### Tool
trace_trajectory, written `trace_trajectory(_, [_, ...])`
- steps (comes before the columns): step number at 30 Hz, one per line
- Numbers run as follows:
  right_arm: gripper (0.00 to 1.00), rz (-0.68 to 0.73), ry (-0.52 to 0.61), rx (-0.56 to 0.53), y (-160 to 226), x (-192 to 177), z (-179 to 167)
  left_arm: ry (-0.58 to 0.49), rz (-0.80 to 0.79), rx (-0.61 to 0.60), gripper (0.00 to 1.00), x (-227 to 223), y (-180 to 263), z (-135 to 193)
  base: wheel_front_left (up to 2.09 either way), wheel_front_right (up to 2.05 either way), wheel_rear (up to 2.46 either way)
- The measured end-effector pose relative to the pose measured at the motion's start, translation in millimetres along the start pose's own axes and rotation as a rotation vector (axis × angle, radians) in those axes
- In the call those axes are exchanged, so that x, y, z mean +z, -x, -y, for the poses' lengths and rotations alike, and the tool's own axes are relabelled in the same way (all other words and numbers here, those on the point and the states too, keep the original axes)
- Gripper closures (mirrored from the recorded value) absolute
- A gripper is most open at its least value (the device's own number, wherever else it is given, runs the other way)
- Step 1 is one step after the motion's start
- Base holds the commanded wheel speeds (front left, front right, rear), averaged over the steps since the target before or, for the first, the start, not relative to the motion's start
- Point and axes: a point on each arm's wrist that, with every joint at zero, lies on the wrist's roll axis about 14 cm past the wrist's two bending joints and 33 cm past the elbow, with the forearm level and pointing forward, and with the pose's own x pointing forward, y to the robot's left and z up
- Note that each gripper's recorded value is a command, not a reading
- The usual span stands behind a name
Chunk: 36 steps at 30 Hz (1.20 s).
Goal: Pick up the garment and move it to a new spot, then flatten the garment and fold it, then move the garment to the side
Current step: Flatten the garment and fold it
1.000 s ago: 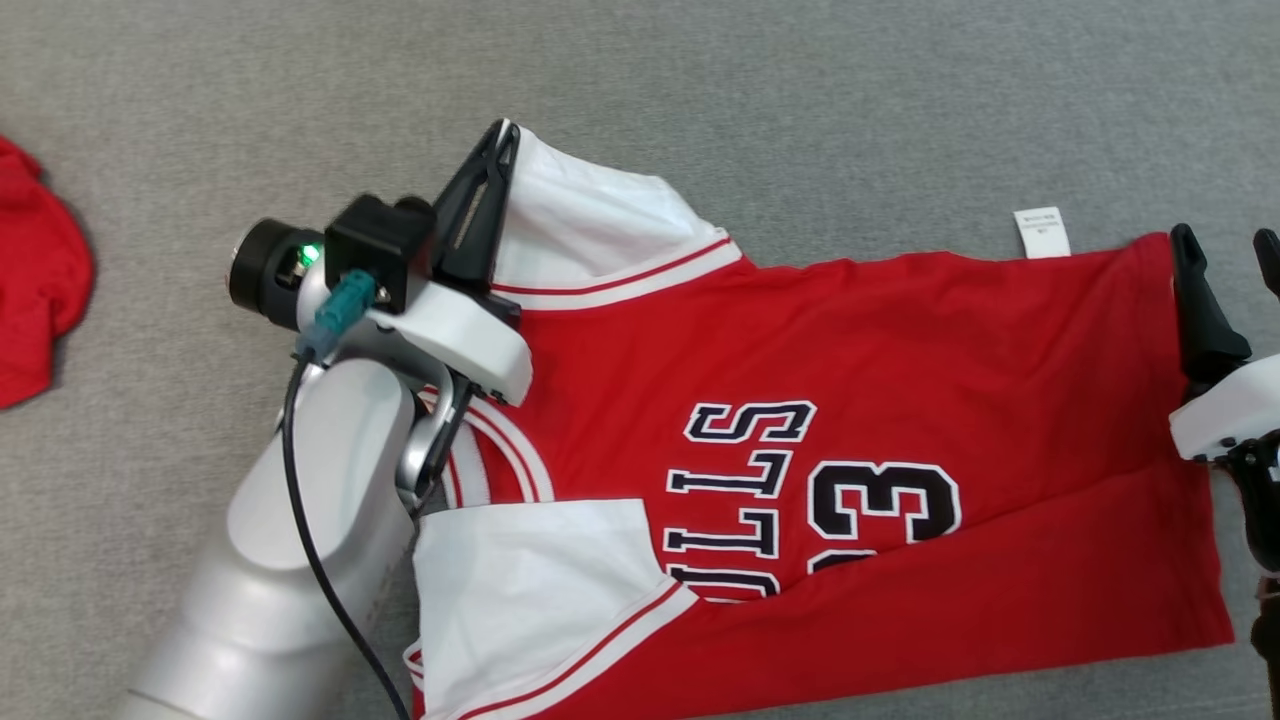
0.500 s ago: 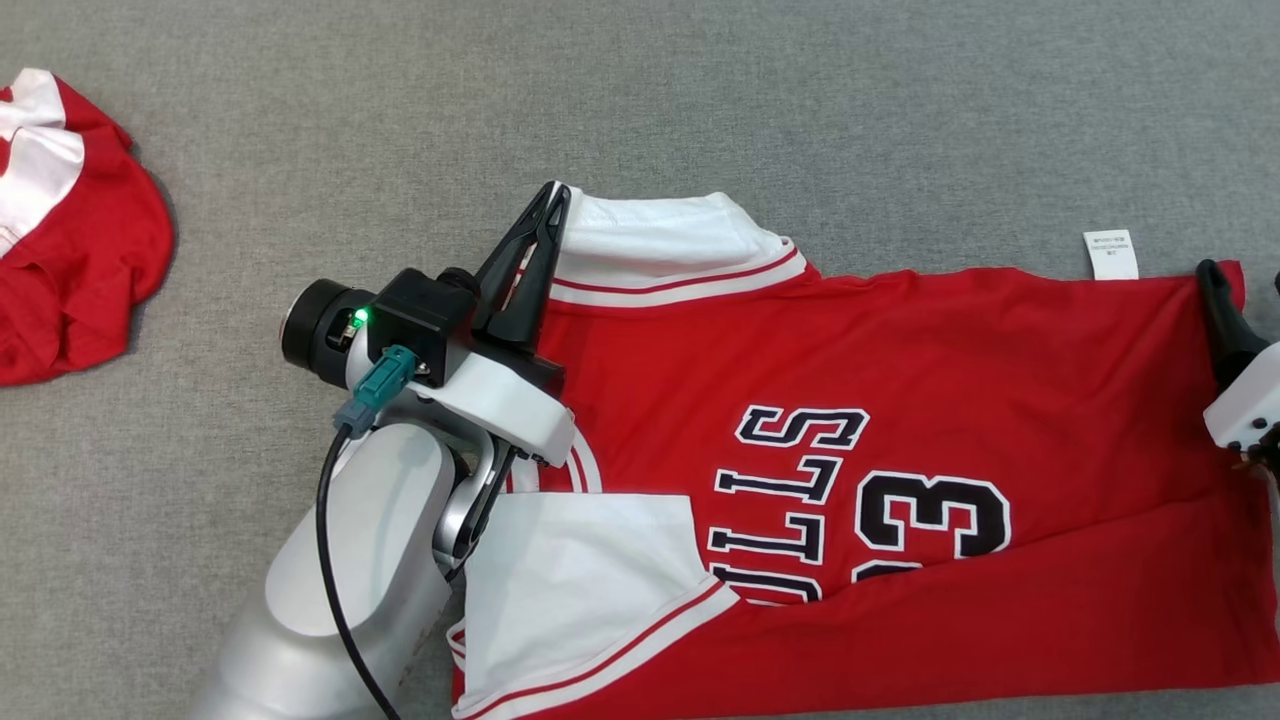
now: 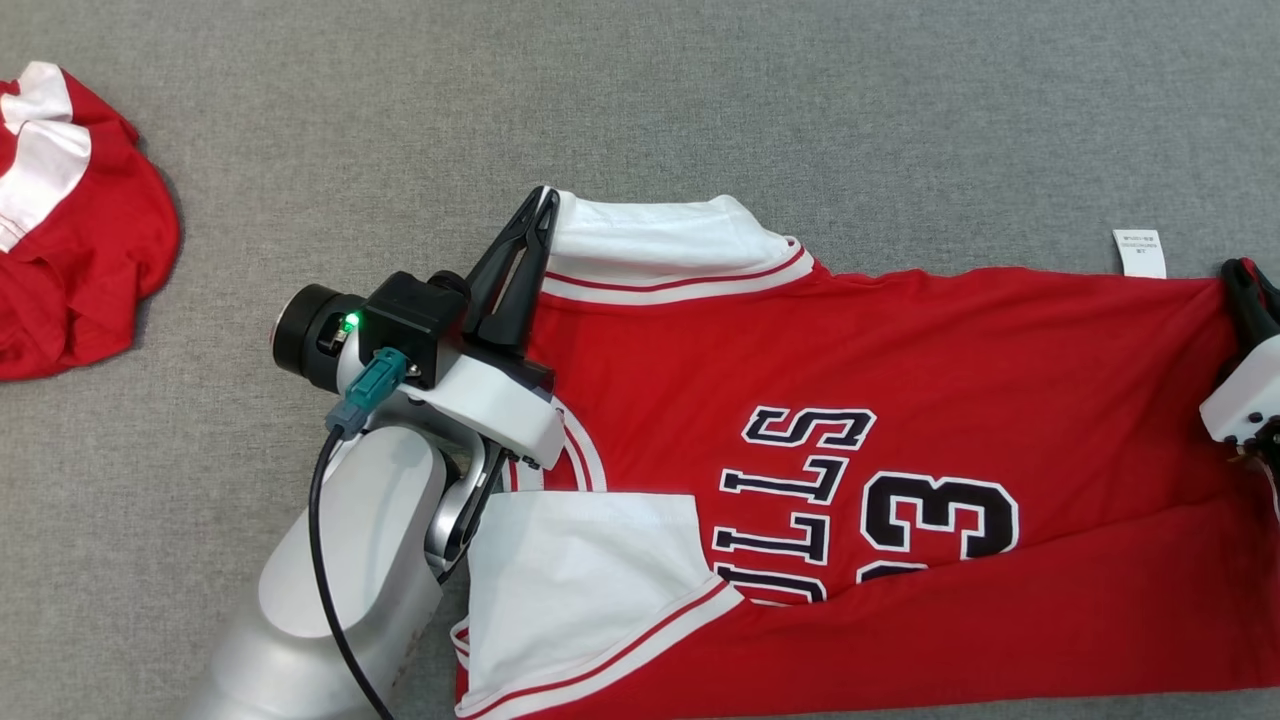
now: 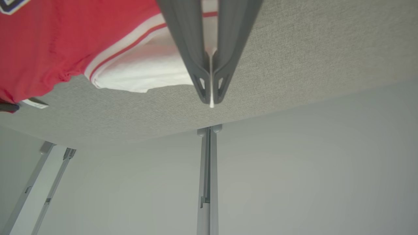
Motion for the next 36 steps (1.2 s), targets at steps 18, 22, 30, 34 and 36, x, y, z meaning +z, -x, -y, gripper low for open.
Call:
trace_trajectory(18, [1.0,0.144,0.031,0.065,6,37,-17,0.022,0.066,0.089,1.0,30,7,-20,0.0,0.0,0.0])
trace_trajectory(22, [1.0,0.184,0.045,0.079,9,46,-19,0.023,0.082,0.079,1.0,37,12,-17,0.0,0.0,0.0])
trace_trajectory(30, [1.0,0.218,0.06,0.085,24,42,-17,0.004,0.052,0.046,1.0,29,32,-9,0.0,0.0,0.0])
trace_trajectory(34, [1.0,0.227,0.049,0.09,34,35,-16,-0.006,0.053,0.032,1.0,30,45,-6,0.0,0.0,0.0])
trace_trajectory(36, [1.0,0.236,0.038,0.091,39,33,-15,-0.006,0.058,0.025,1.0,32,51,-3,0.0,0.0,0.0])
